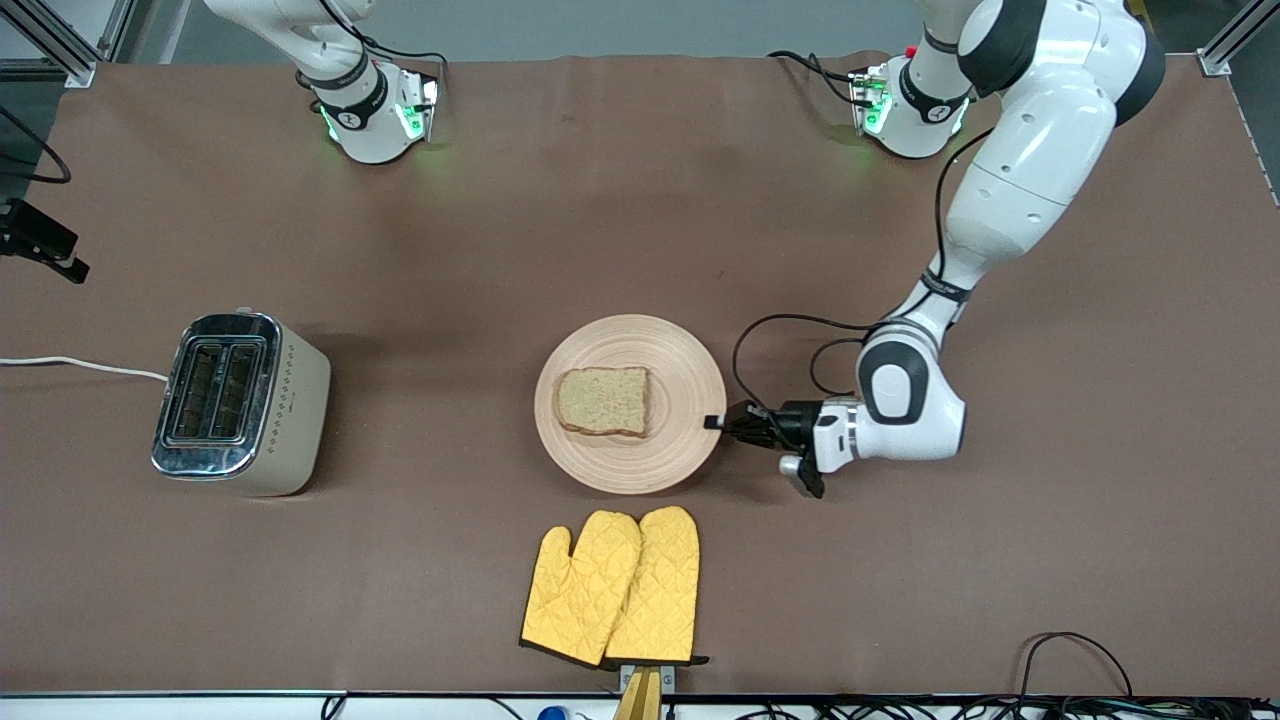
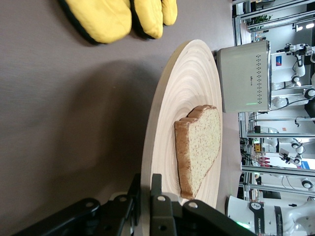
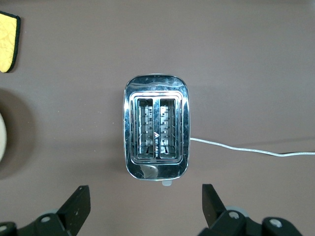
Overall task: Move plate and put bread in toaster
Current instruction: 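Release the plate with the left gripper while the right gripper reaches the bread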
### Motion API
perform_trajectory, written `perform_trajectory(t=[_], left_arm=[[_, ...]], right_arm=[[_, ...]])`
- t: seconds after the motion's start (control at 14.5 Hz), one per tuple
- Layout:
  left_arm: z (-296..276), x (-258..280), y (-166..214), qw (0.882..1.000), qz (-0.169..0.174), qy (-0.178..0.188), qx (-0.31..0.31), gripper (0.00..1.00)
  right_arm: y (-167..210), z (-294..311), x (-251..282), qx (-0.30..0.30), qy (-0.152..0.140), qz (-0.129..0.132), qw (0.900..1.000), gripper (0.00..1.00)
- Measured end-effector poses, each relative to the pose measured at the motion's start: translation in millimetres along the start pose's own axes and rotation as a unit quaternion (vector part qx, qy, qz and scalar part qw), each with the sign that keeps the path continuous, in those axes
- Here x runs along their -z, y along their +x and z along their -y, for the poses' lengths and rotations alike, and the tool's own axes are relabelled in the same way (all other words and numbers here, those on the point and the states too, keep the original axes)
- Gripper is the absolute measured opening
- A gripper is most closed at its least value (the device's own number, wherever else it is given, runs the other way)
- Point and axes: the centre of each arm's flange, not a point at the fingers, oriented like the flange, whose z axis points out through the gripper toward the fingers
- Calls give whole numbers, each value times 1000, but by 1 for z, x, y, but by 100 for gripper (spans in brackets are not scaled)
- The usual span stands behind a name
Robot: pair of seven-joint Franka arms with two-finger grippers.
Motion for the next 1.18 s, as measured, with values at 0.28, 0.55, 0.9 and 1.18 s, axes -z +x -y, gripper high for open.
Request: perform_trajectory(t=[0.28,0.55,0.9,1.18], left_arm=[[9,-21,-11,1000,4,-1,18,10],[24,-18,-12,997,-8,-9,72,36],[21,71,27,989,-75,4,130,86],[-5,164,60,979,-101,85,154,100]], right_arm=[[7,25,-20,23,4,19,1000,100],[23,83,-61,17,31,51,998,100],[40,186,-114,-15,65,67,996,100],[28,299,-174,-40,62,58,996,100]])
